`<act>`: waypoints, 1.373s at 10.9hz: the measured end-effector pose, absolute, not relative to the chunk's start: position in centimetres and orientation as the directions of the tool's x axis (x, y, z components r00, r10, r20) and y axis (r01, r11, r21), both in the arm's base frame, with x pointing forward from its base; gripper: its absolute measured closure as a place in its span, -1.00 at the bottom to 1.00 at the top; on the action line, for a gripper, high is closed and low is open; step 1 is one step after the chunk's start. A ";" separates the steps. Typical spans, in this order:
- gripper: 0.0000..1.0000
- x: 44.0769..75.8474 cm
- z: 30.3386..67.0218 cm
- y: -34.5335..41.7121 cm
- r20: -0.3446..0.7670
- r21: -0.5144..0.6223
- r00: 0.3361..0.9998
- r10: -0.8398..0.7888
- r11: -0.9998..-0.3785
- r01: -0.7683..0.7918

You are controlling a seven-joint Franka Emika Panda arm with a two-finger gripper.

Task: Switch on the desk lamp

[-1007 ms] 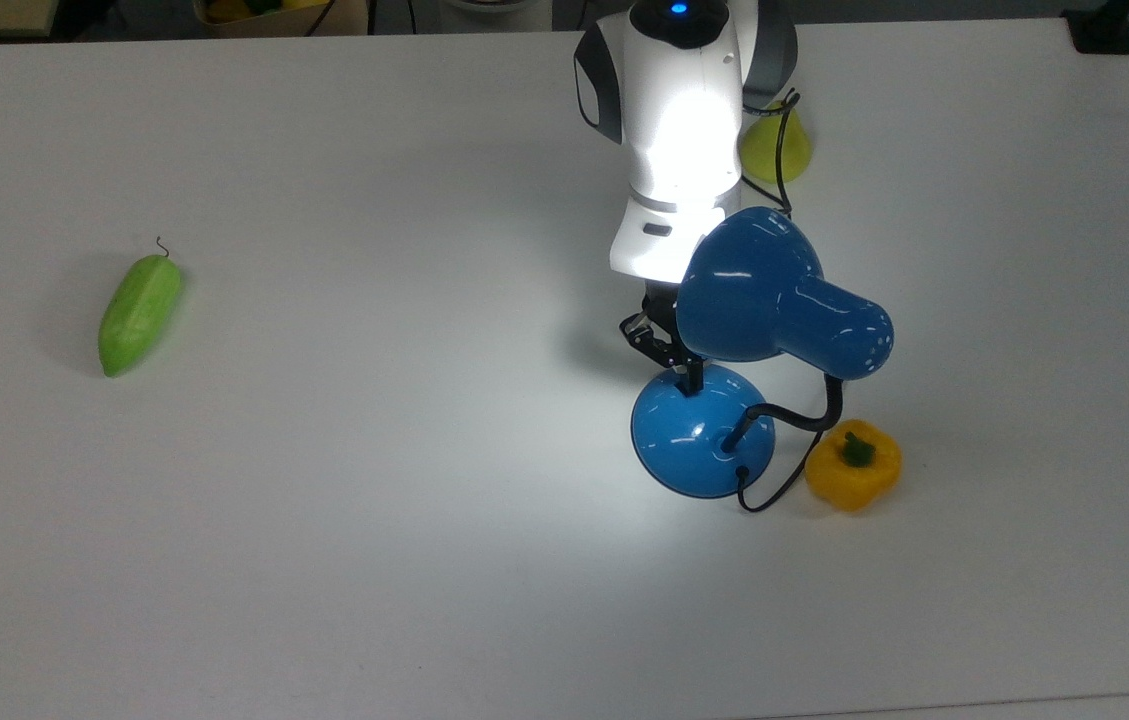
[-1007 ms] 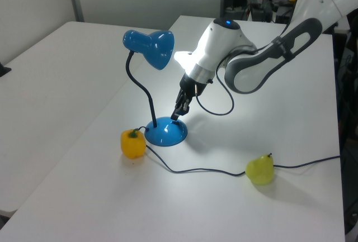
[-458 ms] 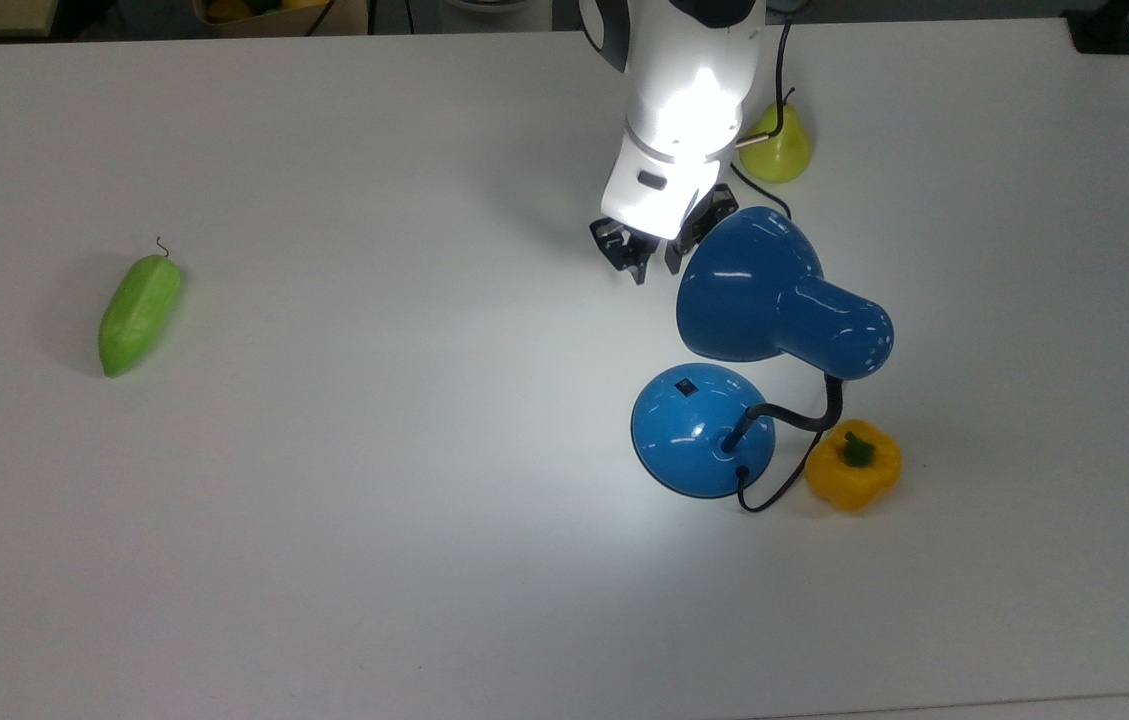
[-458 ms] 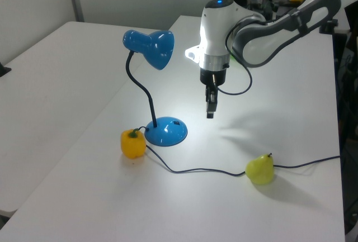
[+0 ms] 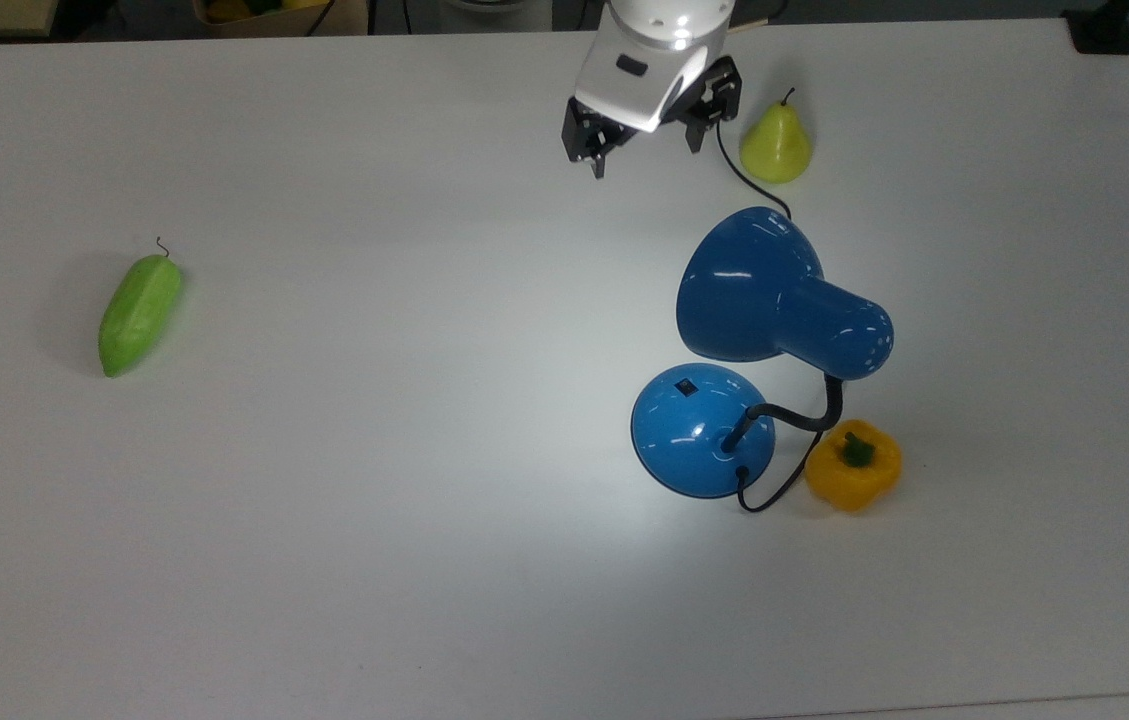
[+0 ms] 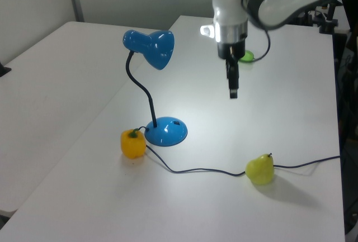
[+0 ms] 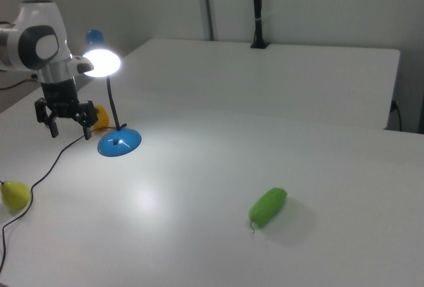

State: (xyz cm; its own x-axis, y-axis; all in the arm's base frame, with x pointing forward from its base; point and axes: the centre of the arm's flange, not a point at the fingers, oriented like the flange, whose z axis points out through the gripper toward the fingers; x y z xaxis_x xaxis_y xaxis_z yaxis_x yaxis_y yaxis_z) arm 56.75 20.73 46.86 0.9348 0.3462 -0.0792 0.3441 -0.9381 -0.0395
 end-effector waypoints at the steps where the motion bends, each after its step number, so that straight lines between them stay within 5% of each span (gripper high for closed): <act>1: -1.00 56.0 48.7 19.7 -0.088 -0.046 0.939 0.333 -0.943 0.330; 8: -1.00 52.0 61.0 7.8 -0.101 -0.137 0.985 0.140 -0.983 0.126; 11: -1.00 52.2 62.4 6.5 -0.068 -0.127 0.997 0.040 -0.991 0.031; 15: -1.00 56.1 61.9 4.1 0.125 -0.109 0.992 -0.030 -0.994 -0.017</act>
State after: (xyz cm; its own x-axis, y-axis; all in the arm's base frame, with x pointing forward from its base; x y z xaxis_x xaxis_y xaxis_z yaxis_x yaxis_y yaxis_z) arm 56.11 4.09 61.85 0.9917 -0.0303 0.1251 -0.0165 -0.9939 -0.1095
